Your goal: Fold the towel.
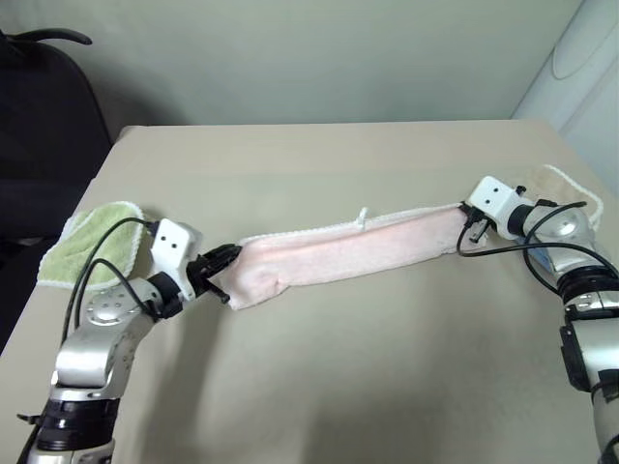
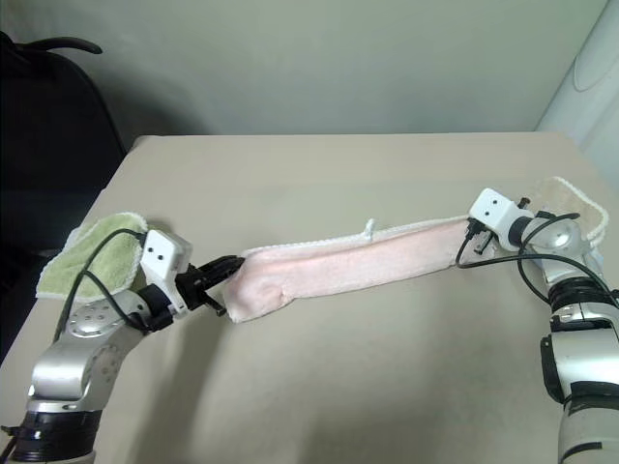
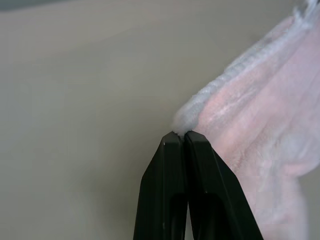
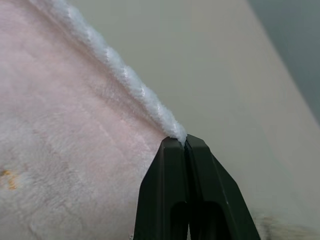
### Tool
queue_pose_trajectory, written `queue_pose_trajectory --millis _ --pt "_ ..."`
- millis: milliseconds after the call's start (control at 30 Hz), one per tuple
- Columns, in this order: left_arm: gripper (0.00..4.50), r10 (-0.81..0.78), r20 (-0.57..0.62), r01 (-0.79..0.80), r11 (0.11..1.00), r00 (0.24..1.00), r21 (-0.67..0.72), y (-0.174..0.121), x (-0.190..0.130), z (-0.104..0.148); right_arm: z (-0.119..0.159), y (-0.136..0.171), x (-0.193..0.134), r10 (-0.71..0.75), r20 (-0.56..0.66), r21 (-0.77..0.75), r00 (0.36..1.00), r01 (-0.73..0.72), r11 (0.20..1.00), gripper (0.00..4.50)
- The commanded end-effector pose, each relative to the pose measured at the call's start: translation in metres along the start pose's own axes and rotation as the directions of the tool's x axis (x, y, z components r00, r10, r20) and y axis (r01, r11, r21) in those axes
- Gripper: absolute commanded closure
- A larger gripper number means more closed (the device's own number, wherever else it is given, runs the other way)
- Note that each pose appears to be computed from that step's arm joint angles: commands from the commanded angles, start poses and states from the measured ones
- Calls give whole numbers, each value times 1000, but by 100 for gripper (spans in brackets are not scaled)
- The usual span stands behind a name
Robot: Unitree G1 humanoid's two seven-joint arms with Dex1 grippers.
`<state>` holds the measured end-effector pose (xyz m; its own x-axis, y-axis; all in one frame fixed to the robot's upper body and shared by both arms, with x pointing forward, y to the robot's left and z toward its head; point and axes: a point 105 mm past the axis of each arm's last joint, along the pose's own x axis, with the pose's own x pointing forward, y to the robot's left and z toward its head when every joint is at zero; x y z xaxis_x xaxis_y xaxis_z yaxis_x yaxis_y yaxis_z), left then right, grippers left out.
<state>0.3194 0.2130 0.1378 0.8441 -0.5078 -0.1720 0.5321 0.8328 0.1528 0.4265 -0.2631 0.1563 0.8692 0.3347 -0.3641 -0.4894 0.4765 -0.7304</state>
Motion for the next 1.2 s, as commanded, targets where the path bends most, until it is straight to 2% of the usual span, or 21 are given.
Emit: queue_pose_trajectory --millis 33,100,200,533,567,667,700,733,800,900,967,1067,1200 --pt "449 17 -5 -17 998 1000 56 3 4 -2 1 -16 -2 -87 -21 -49 996 86 995 450" --pt "449 19 -28 -17 997 999 71 4 5 -8 0 -16 -1 -93 -25 -48 995 92 995 450" --pt "381 23 -37 -21 998 999 54 5 5 -13 -3 -16 -2 -111 -25 -54 993 110 992 389" --pt "16 142 -29 -140 989 990 37 25 -3 -17 -3 -31 -13 -222 8 -127 975 221 967 38" --pt "0 165 -30 -164 985 986 53 28 -3 -17 -4 -33 -15 -233 10 -135 972 232 963 4" --pt "0 289 1 -288 953 957 95 46 -5 -11 -5 -45 -25 -307 24 -139 952 307 942 4" --pt "0 329 27 -330 941 944 81 52 -7 -6 -6 -49 -29 -323 32 -91 946 325 941 4" --pt "0 360 48 -362 930 932 67 57 -8 -1 -8 -51 -32 -328 39 -28 944 329 944 4" --pt "0 407 94 -413 909 908 59 62 -11 9 -11 -48 -38 -295 81 194 952 275 942 4" --pt "0 391 125 -396 918 912 16 55 -11 15 -12 -44 -49 -267 175 492 948 150 857 4" --pt "0 355 131 -360 933 926 17 45 -9 15 -14 -35 -55 -241 201 598 949 76 798 4" --pt "0 344 116 -348 937 932 18 41 -7 11 -18 -13 -62 -176 208 656 962 -4 754 4" --pt "0 352 107 -355 935 930 9 41 -4 7 -30 4 -70 -164 146 698 976 16 716 4"
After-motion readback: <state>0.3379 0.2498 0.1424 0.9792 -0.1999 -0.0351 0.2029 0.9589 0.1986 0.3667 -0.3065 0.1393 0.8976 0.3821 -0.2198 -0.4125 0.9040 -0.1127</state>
